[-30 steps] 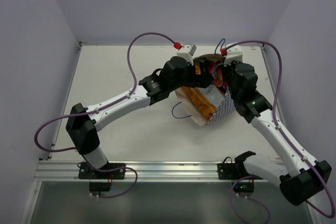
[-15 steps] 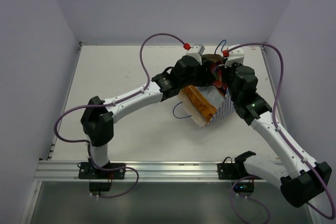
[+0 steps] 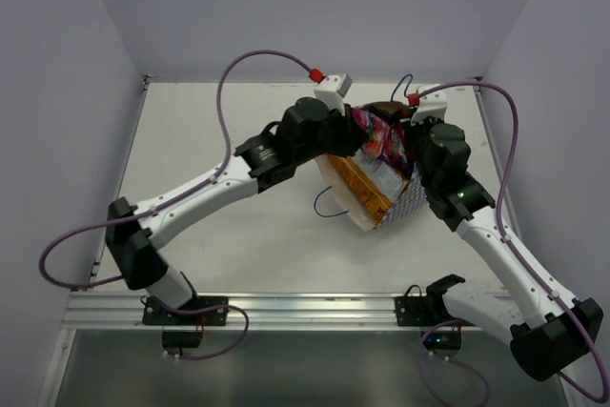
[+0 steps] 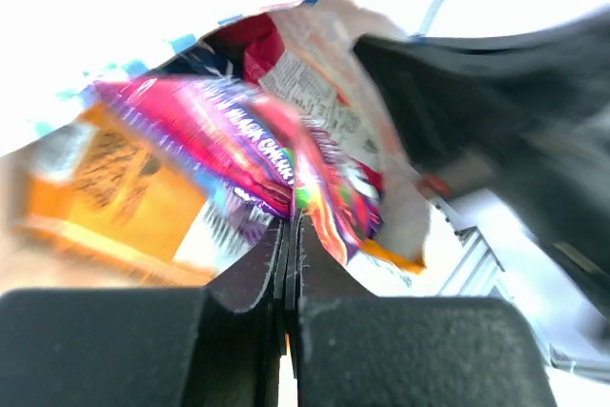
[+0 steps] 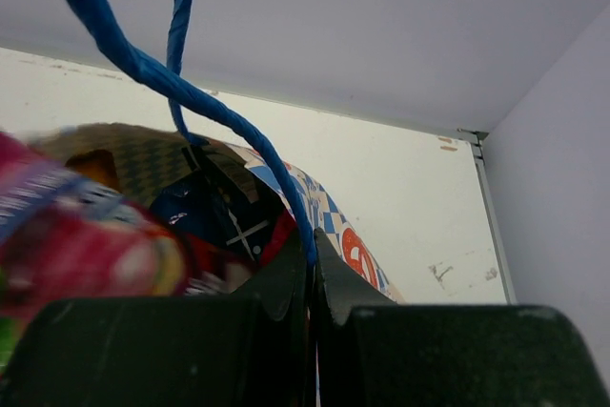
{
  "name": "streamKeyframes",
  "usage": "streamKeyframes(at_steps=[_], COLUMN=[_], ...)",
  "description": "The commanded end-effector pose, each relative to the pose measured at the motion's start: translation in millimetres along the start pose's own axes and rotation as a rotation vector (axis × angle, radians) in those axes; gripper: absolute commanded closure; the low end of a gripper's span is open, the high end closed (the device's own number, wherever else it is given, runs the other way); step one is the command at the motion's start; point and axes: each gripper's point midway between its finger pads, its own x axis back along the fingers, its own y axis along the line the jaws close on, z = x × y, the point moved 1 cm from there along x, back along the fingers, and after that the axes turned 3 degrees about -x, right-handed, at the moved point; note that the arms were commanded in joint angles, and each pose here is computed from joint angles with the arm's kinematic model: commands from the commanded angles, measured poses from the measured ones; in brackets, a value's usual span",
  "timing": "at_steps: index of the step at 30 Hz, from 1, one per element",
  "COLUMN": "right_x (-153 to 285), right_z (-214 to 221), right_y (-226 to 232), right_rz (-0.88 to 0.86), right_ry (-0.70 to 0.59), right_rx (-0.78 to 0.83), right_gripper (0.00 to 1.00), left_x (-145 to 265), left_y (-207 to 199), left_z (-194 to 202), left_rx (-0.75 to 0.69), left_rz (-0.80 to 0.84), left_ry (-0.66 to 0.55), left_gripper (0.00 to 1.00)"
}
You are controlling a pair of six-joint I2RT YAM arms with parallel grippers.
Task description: Take the snacks out of the paper bag
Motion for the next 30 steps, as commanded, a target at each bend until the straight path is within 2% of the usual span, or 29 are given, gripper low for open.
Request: streamKeyframes(at_steps=[1, 3, 5, 8, 12, 14, 16, 18, 19, 20, 22, 23, 25, 27, 30], right_x=[5, 7, 9, 11, 13, 14, 16, 18, 19, 20, 20, 20, 20, 19, 16], right_z=[-18, -19, -22, -26, -27, -28, -34, -34, -35, -34, -32, -31, -25, -20, -14], right_y=[-20, -24, -26, -29, -26, -23, -20, -16, -15, -13, -7, -5, 2, 4, 8], right_rz=[0.081, 0.093, 0.101, 0.104, 0.083, 0.056, 0.038, 0.007, -0.002, -0.012, -0.048, -0.058, -0.088, -0.095, -0.109], right_ry=[-0.067, -0.07, -0.073, -0.074, -0.061, -0.049, -0.05, -0.041, -0.04, -0.035, -0.03, -0.026, -0.011, 0.002, 0.02], right_rx=[-0.043, -0.042, -0.043, -0.042, -0.037, -0.037, -0.05, -0.056, -0.06, -0.062, -0.075, -0.08, -0.081, -0.083, -0.079], right_gripper=[1.0, 1.0, 1.0, 1.0, 1.0, 1.0, 1.0, 1.0, 1.0, 1.0, 1.0, 1.0, 1.0, 1.0, 1.0], left_x=[93, 114, 147, 187, 210, 208, 186, 177, 159, 153, 129, 124, 113, 118, 128], left_y=[-13, 9, 26, 89, 161, 201, 234, 270, 294, 308, 335, 342, 359, 368, 401], left_z=[-77, -76, -85, -95, -99, -107, -95, -104, -96, -107, -103, -115, -106, -113, -75], left_rx=[-0.07, -0.091, -0.115, -0.14, -0.202, -0.199, -0.173, -0.147, -0.125, -0.128, -0.109, -0.121, -0.117, -0.131, -0.044], left_rz=[0.008, -0.053, -0.104, -0.29, -0.518, -0.589, -0.583, -0.606, -0.619, -0.623, -0.621, -0.614, -0.618, -0.634, -0.695], left_ry=[-0.216, -0.196, -0.224, -0.258, -0.278, -0.291, -0.242, -0.271, -0.234, -0.273, -0.254, -0.305, -0.307, -0.388, -0.423], left_gripper=[1.0, 1.0, 1.0, 1.0, 1.0, 1.0, 1.0, 1.0, 1.0, 1.0, 1.0, 1.0, 1.0, 1.0, 1.0])
